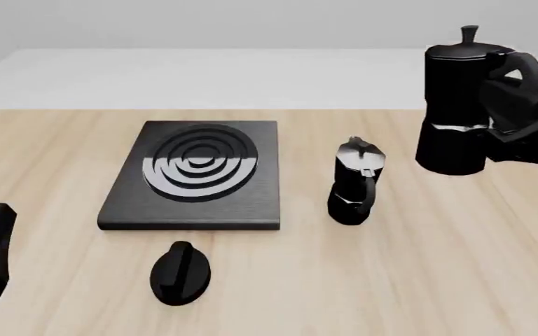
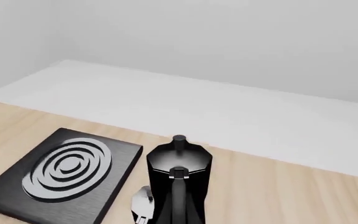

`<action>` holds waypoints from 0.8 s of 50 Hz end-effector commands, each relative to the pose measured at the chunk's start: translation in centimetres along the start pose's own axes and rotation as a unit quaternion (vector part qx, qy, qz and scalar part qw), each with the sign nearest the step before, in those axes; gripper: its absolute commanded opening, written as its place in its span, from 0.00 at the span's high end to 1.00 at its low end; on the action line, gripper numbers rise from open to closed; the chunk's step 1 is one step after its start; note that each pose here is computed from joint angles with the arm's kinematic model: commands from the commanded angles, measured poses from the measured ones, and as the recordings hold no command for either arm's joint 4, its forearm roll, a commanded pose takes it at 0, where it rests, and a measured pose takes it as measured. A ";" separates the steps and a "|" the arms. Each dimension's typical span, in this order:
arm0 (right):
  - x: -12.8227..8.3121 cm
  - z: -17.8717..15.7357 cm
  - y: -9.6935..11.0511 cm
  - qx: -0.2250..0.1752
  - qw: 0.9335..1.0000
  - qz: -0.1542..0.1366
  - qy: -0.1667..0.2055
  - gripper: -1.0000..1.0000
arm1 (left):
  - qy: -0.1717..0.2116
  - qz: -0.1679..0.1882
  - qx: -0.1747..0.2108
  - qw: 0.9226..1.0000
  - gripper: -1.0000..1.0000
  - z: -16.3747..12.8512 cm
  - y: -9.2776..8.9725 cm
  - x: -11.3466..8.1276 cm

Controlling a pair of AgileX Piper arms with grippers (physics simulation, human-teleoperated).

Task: Put the right moka pot on the stove.

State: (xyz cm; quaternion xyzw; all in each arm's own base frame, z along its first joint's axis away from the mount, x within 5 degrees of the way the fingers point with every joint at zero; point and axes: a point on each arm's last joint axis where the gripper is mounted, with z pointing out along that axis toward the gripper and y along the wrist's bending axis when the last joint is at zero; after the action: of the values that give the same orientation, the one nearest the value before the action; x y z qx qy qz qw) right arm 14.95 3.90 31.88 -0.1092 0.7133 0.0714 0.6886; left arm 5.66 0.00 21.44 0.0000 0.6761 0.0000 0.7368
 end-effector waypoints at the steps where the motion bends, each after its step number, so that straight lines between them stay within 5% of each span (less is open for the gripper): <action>1: -3.1 0.0 0.7 -0.026 0.999 -0.002 -0.037 1.00 | 0.000 0.000 0.000 1.000 0.00 0.0 0.0 0.0; 40: -3.0 6.2 5.8 -0.130 0.986 0.040 -0.098 1.00 | 0.000 0.000 0.000 1.000 0.00 0.0 0.0 0.0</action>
State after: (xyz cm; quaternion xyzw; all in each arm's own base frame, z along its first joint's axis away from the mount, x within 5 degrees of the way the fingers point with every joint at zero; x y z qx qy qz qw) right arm 18.68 9.67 33.65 -0.1587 0.6624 0.1756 0.7107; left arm 5.66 0.00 21.44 0.0000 0.6761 0.0000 0.7368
